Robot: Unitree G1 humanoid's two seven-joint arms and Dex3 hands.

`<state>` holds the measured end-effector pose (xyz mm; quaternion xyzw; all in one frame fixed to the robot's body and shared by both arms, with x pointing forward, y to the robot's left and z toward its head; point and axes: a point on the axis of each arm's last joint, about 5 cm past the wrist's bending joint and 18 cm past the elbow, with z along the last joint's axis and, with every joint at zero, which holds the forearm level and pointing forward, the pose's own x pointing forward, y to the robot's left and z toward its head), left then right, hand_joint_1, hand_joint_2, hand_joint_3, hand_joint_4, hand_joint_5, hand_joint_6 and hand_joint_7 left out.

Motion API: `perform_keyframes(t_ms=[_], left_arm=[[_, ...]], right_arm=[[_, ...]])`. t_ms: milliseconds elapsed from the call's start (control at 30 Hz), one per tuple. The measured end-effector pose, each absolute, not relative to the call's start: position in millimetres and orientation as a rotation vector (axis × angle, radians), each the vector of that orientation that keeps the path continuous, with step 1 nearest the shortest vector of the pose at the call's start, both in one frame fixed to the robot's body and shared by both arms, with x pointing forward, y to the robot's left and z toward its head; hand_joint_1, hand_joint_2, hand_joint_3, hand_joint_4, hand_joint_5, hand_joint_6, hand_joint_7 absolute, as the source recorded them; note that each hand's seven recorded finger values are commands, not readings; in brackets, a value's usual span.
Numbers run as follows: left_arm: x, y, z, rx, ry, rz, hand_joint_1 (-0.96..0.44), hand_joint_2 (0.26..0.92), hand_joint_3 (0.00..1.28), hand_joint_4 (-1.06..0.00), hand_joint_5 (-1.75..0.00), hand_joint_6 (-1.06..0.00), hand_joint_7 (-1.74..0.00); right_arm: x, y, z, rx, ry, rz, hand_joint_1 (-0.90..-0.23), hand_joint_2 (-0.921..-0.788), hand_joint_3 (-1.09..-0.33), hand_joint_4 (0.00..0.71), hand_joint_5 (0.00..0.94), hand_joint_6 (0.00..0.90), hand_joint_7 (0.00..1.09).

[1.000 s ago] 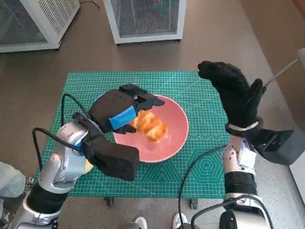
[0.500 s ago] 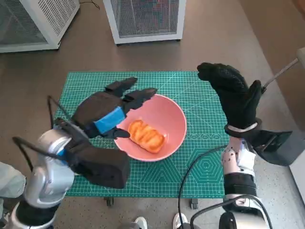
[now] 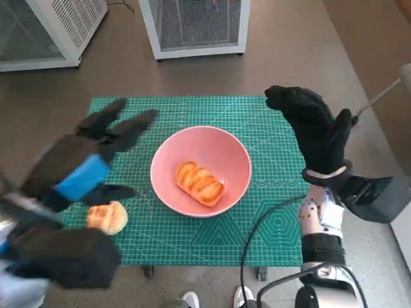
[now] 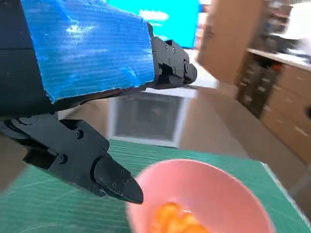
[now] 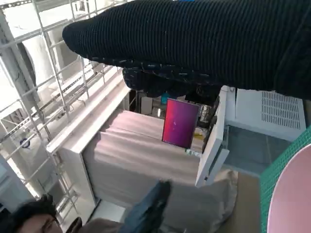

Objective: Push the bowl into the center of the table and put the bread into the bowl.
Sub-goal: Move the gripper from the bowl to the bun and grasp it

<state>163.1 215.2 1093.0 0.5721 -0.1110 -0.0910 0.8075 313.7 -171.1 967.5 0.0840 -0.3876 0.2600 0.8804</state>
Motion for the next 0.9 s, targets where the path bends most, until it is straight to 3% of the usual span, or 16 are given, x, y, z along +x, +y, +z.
perform_keyframes(t_ms=[333, 633, 900], left_arm=[[141.6, 230, 1092, 1.216, -0.043, -0.212, -0.19, 0.699, 0.0, -0.01, 0.0, -0.18, 0.0], [136.8, 234, 1089, 1.205, 0.115, -0.327, -0.14, 0.699, 0.0, 0.0, 0.0, -0.17, 0.0], [135.5, 237, 1082, 1.179, 0.192, -0.353, -0.11, 0.703, 0.0, 0.0, 0.0, -0.17, 0.0]], right_arm=[[313.6, -170.9, 968.2, 0.177, -0.807, 0.546, -0.55, -0.921, -0.608, 0.224, 0.0, 0.322, 0.0], [313.3, -170.6, 968.0, 0.178, -0.807, 0.547, -0.561, -0.921, -0.606, 0.226, 0.001, 0.324, 0.0], [313.1, -170.9, 967.5, 0.177, -0.806, 0.547, -0.559, -0.921, -0.606, 0.227, 0.001, 0.324, 0.0]])
